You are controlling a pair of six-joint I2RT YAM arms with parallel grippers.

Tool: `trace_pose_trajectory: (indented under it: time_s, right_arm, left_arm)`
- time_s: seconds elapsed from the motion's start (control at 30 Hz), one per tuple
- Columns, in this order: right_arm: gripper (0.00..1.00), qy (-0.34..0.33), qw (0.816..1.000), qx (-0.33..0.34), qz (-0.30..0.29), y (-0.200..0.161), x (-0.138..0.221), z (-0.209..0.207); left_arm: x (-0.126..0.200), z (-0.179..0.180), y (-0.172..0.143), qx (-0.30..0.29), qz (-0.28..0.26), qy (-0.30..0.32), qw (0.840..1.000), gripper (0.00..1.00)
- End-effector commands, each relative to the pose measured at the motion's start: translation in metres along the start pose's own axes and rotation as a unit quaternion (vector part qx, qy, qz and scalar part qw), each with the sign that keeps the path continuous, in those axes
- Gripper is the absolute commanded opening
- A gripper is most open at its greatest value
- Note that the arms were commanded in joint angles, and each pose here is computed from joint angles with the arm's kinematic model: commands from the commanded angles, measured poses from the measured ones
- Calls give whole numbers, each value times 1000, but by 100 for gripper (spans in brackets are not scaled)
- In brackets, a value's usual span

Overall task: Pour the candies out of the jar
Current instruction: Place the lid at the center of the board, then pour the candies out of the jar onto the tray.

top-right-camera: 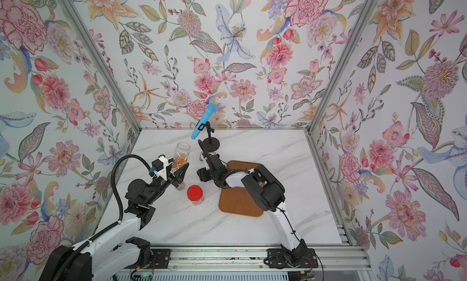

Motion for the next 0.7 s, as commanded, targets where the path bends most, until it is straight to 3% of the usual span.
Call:
trace_pose_trajectory:
  time_s: [0.0, 0.13, 0.37, 0.5, 0.67]
  right_arm:
    - [83, -4, 999, -23, -23, 17, 9, -2]
    - [100, 0, 998, -46, -51, 40, 41, -5]
    - [100, -45, 992, -86, -82, 74, 111, -35]
    - [100, -109, 983, -121, -86, 86, 152, -78]
    - [100, -172, 971, -121, -116, 97, 203, -102]
  left_arm:
    - [3, 5, 12, -15, -23, 14, 1000, 0]
    - [1, 4, 14, -11, -23, 8, 1000, 0]
    - [-10, -1, 10, 9, -8, -22, 1000, 0]
    - [-18, -12, 3, 25, 9, -42, 999, 0]
    - [-29, -37, -5, 47, 36, -85, 995, 0]
Point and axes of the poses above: each gripper's point midway between its finger pads, its own x axis back along the fingers, its own z axis along the line the jaws close on, y = z × x, the point moved 5 cm from there along x, back along the fingers, and after that the axes turned 8 degrees about -x, right-handed, at the moved point
